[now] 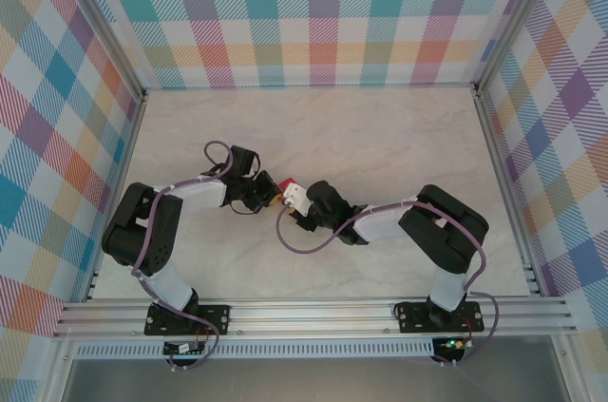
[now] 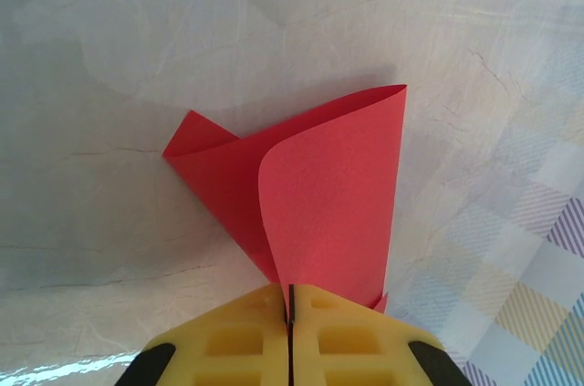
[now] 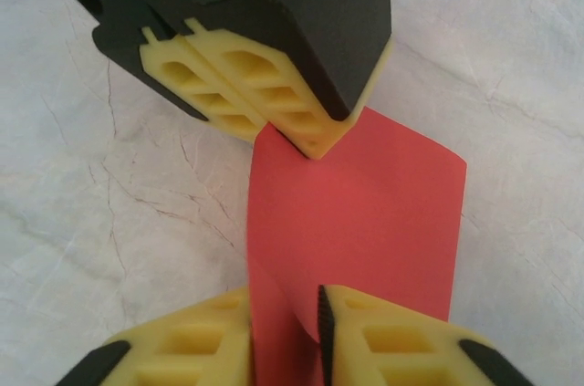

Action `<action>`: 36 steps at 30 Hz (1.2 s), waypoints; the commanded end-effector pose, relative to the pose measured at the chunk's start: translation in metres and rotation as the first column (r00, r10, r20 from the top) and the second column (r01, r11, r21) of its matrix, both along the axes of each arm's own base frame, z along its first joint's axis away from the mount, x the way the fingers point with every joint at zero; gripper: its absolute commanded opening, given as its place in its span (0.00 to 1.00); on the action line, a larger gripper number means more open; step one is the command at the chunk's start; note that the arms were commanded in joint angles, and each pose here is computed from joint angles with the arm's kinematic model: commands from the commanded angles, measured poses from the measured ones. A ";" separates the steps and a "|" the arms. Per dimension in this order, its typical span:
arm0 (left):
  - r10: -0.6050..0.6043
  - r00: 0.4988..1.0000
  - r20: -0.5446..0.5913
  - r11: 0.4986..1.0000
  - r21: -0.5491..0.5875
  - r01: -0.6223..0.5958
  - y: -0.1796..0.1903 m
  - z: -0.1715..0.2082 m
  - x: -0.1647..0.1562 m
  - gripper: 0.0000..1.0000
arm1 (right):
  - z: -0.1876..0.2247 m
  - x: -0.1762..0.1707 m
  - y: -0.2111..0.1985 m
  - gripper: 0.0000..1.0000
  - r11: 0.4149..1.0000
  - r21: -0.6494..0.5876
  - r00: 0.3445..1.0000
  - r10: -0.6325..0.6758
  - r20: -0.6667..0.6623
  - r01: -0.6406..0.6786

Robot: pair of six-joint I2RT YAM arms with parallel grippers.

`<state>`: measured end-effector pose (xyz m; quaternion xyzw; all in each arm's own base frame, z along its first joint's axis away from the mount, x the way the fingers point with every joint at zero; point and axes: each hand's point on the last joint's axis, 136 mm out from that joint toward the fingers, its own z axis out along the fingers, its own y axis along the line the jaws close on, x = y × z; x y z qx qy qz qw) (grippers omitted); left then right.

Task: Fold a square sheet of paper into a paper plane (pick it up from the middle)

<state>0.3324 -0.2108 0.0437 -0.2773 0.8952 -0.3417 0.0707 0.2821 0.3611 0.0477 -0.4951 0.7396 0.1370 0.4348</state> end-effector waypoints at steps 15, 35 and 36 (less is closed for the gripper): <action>0.025 0.991 0.129 0.984 0.173 -0.047 0.040 0.041 0.016 0.53 | 0.012 0.009 0.003 0.00 0.975 0.184 0.966 -0.080 -0.247 0.128; -0.061 0.973 0.224 0.989 0.143 0.030 0.037 0.038 0.010 0.65 | 0.009 0.030 -0.010 0.00 0.863 0.274 0.727 -0.144 -0.671 0.424; -0.068 0.972 0.227 0.989 0.140 0.036 0.036 0.037 0.009 0.65 | 0.010 0.030 -0.010 0.00 0.859 0.279 0.715 -0.136 -0.685 0.430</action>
